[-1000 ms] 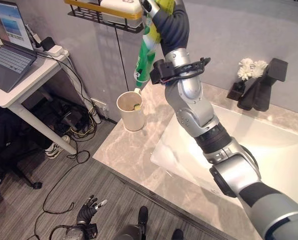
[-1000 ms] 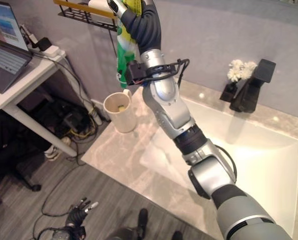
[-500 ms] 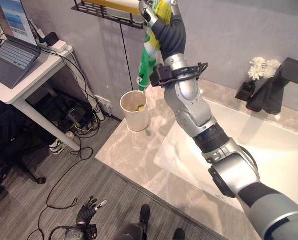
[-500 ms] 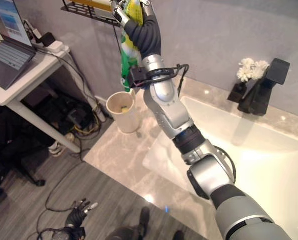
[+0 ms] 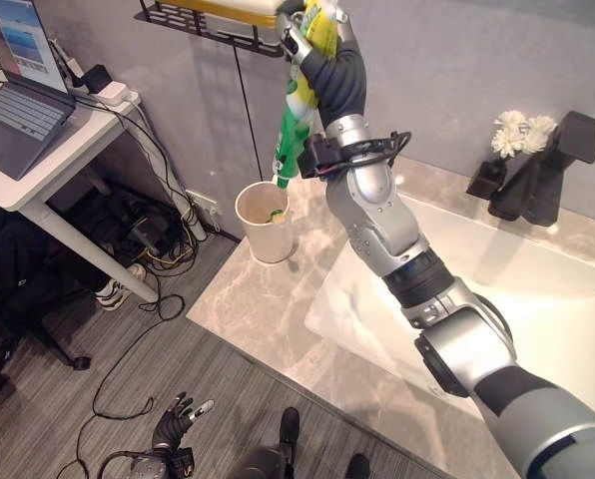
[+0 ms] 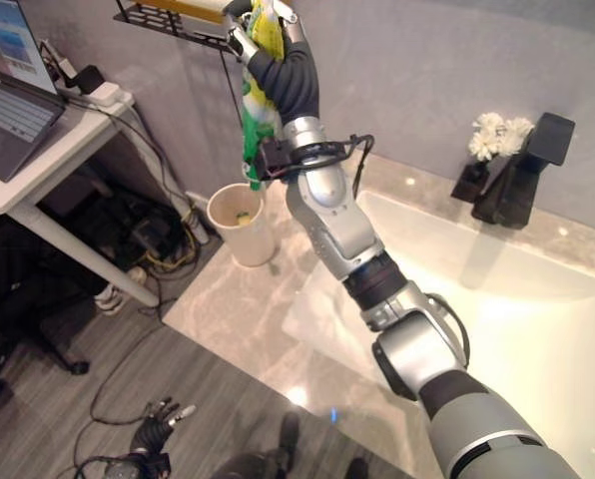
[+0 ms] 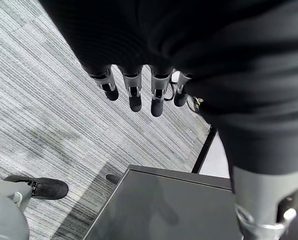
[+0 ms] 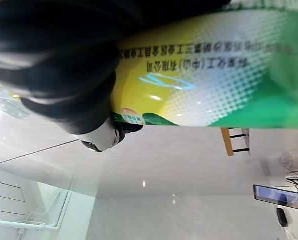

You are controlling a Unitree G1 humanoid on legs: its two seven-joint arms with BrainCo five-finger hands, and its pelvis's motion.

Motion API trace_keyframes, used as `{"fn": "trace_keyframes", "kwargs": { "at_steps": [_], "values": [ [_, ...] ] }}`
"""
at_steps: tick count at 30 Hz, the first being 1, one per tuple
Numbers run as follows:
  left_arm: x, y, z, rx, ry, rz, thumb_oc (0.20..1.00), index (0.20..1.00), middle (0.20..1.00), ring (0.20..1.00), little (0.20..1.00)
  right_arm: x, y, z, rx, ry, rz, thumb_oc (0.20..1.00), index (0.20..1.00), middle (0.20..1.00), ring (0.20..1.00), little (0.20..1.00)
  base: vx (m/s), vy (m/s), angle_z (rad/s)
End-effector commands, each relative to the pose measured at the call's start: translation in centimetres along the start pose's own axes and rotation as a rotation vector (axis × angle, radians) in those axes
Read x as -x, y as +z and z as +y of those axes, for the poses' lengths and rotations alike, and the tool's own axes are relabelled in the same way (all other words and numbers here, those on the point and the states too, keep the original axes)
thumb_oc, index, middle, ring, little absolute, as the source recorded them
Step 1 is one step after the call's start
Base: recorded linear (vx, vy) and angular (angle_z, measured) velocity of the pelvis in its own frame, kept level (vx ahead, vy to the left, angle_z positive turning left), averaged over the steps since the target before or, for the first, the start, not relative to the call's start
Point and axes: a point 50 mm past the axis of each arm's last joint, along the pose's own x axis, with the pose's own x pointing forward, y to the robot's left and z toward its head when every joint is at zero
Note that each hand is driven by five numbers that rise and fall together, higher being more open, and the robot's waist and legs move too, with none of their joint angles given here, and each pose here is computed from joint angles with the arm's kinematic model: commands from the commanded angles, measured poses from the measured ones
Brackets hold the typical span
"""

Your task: Put brush and paste in cup on sink, flatten towel.

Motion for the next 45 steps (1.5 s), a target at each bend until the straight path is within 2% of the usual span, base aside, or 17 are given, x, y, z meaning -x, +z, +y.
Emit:
{"fn": "trace_keyframes", "kwargs": {
  "at_steps": [1,21,40,45],
  "values": [
    [-0.7,1.1,0.1,-0.022,0.018,-0.038,1.0,1.0,1.0,1.0,1.0,-1.3,3.3,1.3,-0.052,0.066,-0.137,0.2,0.2,0.2,0.2,0.2,-0.01,-0.013,-0.08],
    [-0.8,1.2,0.3,-0.01,0.04,-0.046,1.0,1.0,1.0,1.0,1.0,-0.9,2.4,2.1,-0.091,0.075,-0.112,0.2,0.2,0.2,0.2,0.2,0.0,-0.003,-0.01],
    [-0.9,1.0,0.3,-0.003,0.057,-0.038,1.0,1.0,1.0,1.0,1.0,-0.9,5.2,3.8,-0.131,0.141,-0.241,0.2,0.2,0.2,0.2,0.2,0.0,0.0,0.0],
    [-0.8,0.7,0.5,0.01,0.075,-0.029,1.0,1.0,1.0,1.0,1.0,-0.6,6.2,4.9,-0.178,0.212,-0.28,0.2,0.2,0.2,0.2,0.2,0.0,0.0,0.0]
  ]
}}
